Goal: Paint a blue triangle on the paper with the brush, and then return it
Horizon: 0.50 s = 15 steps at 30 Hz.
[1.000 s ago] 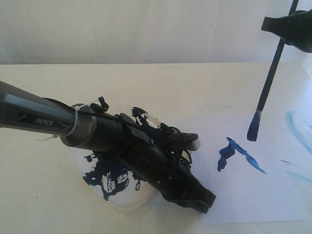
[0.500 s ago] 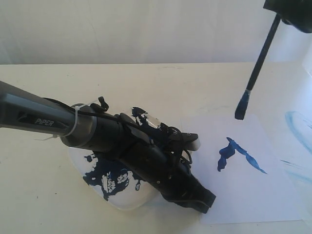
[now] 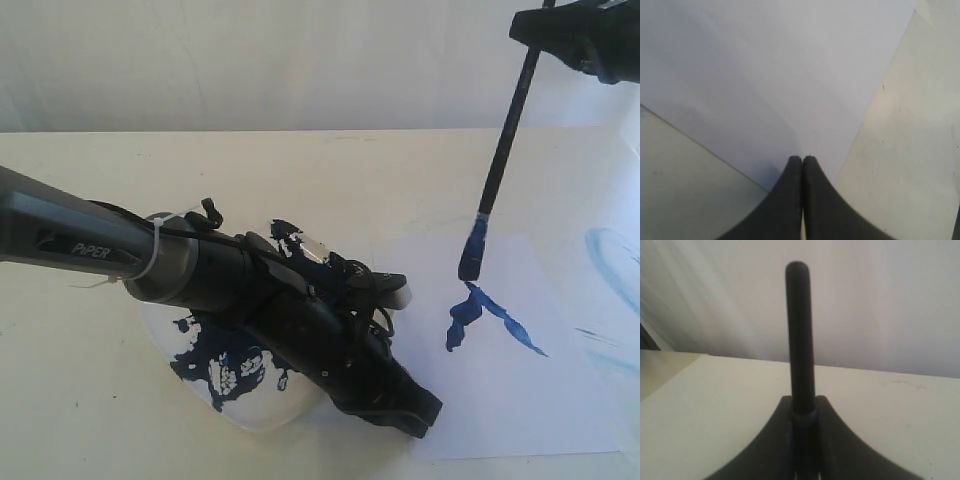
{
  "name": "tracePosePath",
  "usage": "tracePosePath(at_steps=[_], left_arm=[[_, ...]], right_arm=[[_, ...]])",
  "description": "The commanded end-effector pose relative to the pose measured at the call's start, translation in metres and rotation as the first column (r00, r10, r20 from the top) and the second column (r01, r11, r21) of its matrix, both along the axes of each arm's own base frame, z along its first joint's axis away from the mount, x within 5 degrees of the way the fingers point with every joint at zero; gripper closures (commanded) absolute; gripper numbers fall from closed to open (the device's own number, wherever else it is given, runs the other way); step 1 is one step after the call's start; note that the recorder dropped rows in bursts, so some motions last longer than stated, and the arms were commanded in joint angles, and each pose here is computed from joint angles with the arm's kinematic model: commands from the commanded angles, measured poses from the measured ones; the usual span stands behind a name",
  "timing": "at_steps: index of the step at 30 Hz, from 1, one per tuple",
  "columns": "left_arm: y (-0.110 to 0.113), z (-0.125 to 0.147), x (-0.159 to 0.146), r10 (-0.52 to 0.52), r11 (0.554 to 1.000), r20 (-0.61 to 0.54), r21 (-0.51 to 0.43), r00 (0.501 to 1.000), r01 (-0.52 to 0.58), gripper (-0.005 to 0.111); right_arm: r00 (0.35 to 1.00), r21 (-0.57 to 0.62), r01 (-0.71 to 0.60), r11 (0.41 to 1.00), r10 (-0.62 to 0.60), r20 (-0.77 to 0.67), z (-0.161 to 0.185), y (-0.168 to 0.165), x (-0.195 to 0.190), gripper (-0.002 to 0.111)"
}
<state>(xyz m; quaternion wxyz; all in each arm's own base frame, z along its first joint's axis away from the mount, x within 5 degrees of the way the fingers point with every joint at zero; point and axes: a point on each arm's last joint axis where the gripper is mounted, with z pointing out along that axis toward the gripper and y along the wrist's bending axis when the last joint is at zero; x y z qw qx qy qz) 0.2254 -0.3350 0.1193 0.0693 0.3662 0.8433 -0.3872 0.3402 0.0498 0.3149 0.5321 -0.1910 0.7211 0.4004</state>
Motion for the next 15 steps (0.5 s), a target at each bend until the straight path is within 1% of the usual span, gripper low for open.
tracePosePath(at_steps=[1, 5, 10, 15], left_arm=[[0.002, -0.013, -0.006, -0.01, 0.999, -0.056, 0.031, 0.998, 0.011, 0.107], [0.002, -0.014, -0.006, -0.008, 0.999, -0.054, 0.031, 0.999, 0.01, 0.107], [0.002, -0.014, -0.006, -0.006, 0.999, -0.051, 0.032, 0.999, 0.007, 0.107], [0.002, -0.014, -0.006, -0.006, 0.999, -0.051, 0.032, 0.999, 0.007, 0.107]], right_arm=[[1.0, -0.063, 0.001, 0.998, -0.001, 0.006, -0.006, 0.001, -0.004, 0.108], [0.998, -0.107, 0.056, 0.993, -0.055, 0.009, -0.008, 0.004, -0.01, 0.108], [0.996, -0.153, 0.094, 0.984, -0.092, 0.019, -0.01, 0.011, -0.028, 0.108], [0.976, -0.194, 0.215, 0.957, -0.207, 0.062, -0.019, 0.018, -0.049, 0.108]])
